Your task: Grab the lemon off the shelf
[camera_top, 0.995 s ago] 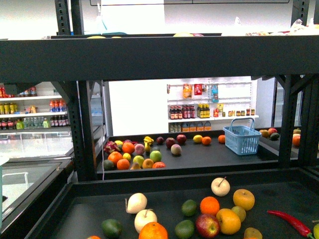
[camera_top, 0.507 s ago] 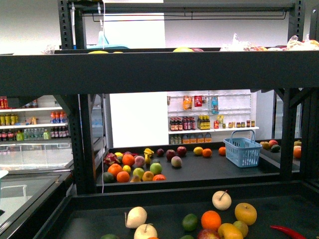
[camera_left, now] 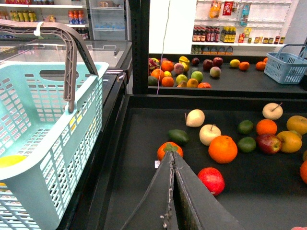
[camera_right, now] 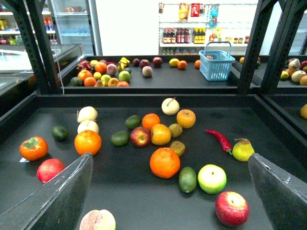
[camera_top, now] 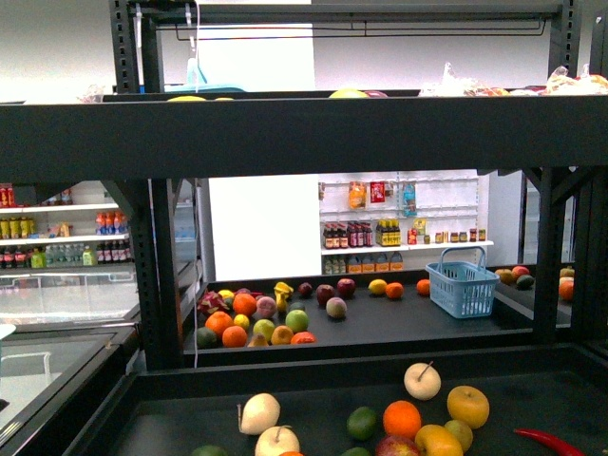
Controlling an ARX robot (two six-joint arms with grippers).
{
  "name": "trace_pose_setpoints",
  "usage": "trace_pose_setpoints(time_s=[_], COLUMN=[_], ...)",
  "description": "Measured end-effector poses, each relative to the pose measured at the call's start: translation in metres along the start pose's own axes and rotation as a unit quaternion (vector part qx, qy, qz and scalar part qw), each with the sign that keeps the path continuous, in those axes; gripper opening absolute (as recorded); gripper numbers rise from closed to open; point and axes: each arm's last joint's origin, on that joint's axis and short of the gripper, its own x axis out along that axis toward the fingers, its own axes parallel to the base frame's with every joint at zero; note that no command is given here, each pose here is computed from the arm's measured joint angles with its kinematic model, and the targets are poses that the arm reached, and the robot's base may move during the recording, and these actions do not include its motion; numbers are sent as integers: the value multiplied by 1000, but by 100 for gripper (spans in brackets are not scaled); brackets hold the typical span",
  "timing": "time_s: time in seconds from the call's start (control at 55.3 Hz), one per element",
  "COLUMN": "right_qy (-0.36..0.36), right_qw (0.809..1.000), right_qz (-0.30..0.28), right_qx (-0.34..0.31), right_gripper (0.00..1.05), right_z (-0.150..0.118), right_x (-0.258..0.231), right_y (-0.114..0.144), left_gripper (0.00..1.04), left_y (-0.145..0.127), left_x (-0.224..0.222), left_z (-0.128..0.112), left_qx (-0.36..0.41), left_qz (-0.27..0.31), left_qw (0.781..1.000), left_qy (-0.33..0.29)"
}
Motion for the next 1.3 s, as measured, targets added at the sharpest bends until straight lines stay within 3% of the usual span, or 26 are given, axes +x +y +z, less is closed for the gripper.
trace_pose_setpoints(time_s=[0.127,0.344,0.633,0.76,1.303], right_qy=[0,0,0,0,0], right_qw=[1000,1000,1000,1000,1000], right_qz=[0,0,0,0,0], right_qx=[0,0,0,0,0], right_gripper=[97,97,97,97,97], right_z=[0,0,0,0,0], right_x=[0,0,0,0,0], right_y=[0,0,0,0,0], left_gripper=[3,4,64,98,97], left_y=[0,0,0,0,0], left_x=[-10,-12,-12,-12,-12], left_z=[-12,-10,-10,-10,-10], left_qx=[0,0,0,1,1], left_qz=[1,0,0,0,0], left_qw=[1000,1000,1000,1000,1000], left_qy=[11,-2,-2,-2,-2])
